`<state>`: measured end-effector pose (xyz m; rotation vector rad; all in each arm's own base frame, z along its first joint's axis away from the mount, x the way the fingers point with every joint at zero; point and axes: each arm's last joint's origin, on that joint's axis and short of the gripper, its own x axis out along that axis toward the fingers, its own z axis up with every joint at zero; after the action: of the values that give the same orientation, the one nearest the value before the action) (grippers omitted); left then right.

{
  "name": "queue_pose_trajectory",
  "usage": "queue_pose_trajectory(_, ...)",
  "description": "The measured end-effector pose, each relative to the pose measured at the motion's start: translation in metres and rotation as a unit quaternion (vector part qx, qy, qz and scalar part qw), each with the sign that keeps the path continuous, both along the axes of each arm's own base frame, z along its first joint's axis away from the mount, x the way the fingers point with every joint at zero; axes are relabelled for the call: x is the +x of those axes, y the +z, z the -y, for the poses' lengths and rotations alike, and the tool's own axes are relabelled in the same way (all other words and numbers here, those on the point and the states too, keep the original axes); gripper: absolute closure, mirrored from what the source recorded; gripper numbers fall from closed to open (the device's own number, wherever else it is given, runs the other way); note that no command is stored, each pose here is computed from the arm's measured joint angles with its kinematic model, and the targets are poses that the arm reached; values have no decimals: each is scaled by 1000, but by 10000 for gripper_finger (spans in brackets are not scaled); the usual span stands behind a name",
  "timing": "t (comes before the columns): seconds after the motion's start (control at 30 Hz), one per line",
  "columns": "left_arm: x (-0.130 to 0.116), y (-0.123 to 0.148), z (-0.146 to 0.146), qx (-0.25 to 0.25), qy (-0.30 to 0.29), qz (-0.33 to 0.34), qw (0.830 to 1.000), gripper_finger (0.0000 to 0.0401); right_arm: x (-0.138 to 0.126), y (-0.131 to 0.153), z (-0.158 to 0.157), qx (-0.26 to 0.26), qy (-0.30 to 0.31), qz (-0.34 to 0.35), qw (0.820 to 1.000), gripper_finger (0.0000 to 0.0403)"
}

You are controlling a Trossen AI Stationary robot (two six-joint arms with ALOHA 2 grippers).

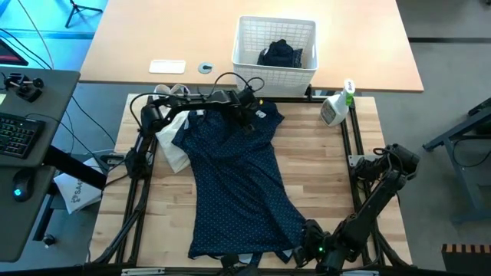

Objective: Fold Laundry from Bin
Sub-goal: Fold the blue polo shirt

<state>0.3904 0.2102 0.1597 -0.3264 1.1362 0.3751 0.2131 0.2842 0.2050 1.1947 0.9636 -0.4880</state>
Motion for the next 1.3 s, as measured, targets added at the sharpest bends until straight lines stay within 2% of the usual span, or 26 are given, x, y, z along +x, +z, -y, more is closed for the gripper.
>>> queue_pose_trajectory(0.17, 3, 7, 1, -5, -45, 32, 998, 375, 0, 0, 0, -1, -2, 0, 1000, 403)
queue_pose_trajectory(0.2, 3, 11, 1, -1, -45, 43, 998, 387, 0, 0, 0, -2, -3, 0, 1000, 403)
queue_pose_trajectory(0.3, 3, 35, 0, 32, -33, 77, 996, 394, 0, 0, 1, -3, -3, 0, 1000, 403)
queue_pose_trajectory(0.43, -5, 82, 1, 114, -4, 123, 986, 399, 0, 0, 1, -6, -3, -2, 1000, 403)
queue_pose_trajectory(0.53, -19, 117, 3, 182, 26, 134, 974, 400, -1, -1, 1, -3, -10, -3, 1000, 403)
queue_pose_trajectory(0.63, -31, 134, -4, 231, 35, 122, 965, 400, -1, -1, 2, -6, -13, 0, 1000, 403)
queue_pose_trajectory(0.77, -44, 126, -18, 223, 48, 80, 970, 401, 3, 0, 2, -6, -17, 11, 1000, 403)
queue_pose_trajectory(0.9, -50, 119, -29, 212, 58, 59, 974, 401, 8, 3, -1, 18, -17, 30, 999, 403)
queue_pose_trajectory(1.03, -52, 118, -31, 220, 44, 50, 973, 401, 21, 13, -7, 68, 4, 91, 994, 403)
queue_pose_trajectory(1.1, -52, 118, -30, 216, 35, 49, 975, 401, 29, 17, -6, 74, 12, 114, 991, 403)
queue_pose_trajectory(1.2, -52, 116, -28, 203, 15, 48, 978, 401, 35, 14, 4, 41, -1, 108, 993, 403)
queue_pose_trajectory(1.3, -52, 116, -27, 201, 5, 46, 978, 401, 38, 6, 23, -13, -59, 73, 996, 403)
